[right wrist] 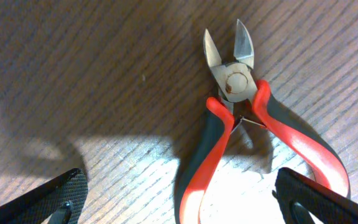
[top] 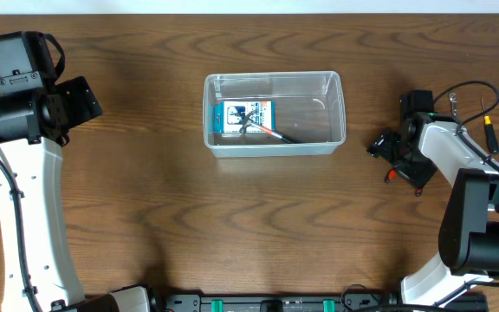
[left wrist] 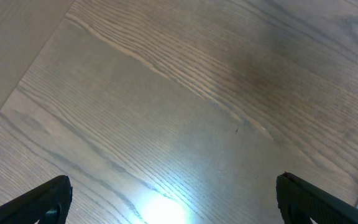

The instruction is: Pack container

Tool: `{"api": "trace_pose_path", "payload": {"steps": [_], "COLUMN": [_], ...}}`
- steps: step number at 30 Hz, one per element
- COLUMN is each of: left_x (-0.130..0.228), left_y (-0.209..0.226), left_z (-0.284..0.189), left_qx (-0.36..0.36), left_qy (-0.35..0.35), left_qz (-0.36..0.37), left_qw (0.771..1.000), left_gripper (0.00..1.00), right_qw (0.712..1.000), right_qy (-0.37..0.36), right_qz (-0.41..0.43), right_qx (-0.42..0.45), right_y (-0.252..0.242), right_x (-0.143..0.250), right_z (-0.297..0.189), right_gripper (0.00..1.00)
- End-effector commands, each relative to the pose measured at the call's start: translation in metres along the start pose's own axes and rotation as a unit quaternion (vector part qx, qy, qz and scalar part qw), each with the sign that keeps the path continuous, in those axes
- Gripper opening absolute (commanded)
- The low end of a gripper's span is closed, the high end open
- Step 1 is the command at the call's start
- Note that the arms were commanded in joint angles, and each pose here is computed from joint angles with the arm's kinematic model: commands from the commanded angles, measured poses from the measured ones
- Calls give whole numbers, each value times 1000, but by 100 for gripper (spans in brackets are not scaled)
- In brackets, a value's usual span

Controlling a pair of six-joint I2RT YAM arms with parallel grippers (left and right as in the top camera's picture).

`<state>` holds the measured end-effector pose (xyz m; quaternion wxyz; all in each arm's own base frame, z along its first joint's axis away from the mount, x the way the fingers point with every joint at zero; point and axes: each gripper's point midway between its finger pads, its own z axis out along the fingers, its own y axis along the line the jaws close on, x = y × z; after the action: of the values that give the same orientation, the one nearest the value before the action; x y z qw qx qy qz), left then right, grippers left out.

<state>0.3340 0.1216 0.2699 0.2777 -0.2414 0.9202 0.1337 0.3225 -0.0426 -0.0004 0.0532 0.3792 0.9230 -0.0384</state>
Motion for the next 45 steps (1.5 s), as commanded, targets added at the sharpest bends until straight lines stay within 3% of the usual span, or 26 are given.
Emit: {"api": "trace_pose_path", "payload": {"steps": [1,45], "left_x": [-1,-1], "left_y": [4,4], "left_z": [0,0], "left_qx": [-9,-9], "left_qy": [-2,-2], "left_qz": [6,6], "left_qw": [1000,1000], "left_gripper": [98,98], "right_qw": [1000,1000], "right_qy": [-10,7], "right_qz": [17,19], "right_qx": [3,19], "right_y": [2,2], "right_x": [-6,-3], "right_z": [-1,15], "right_gripper": [99,99]}}
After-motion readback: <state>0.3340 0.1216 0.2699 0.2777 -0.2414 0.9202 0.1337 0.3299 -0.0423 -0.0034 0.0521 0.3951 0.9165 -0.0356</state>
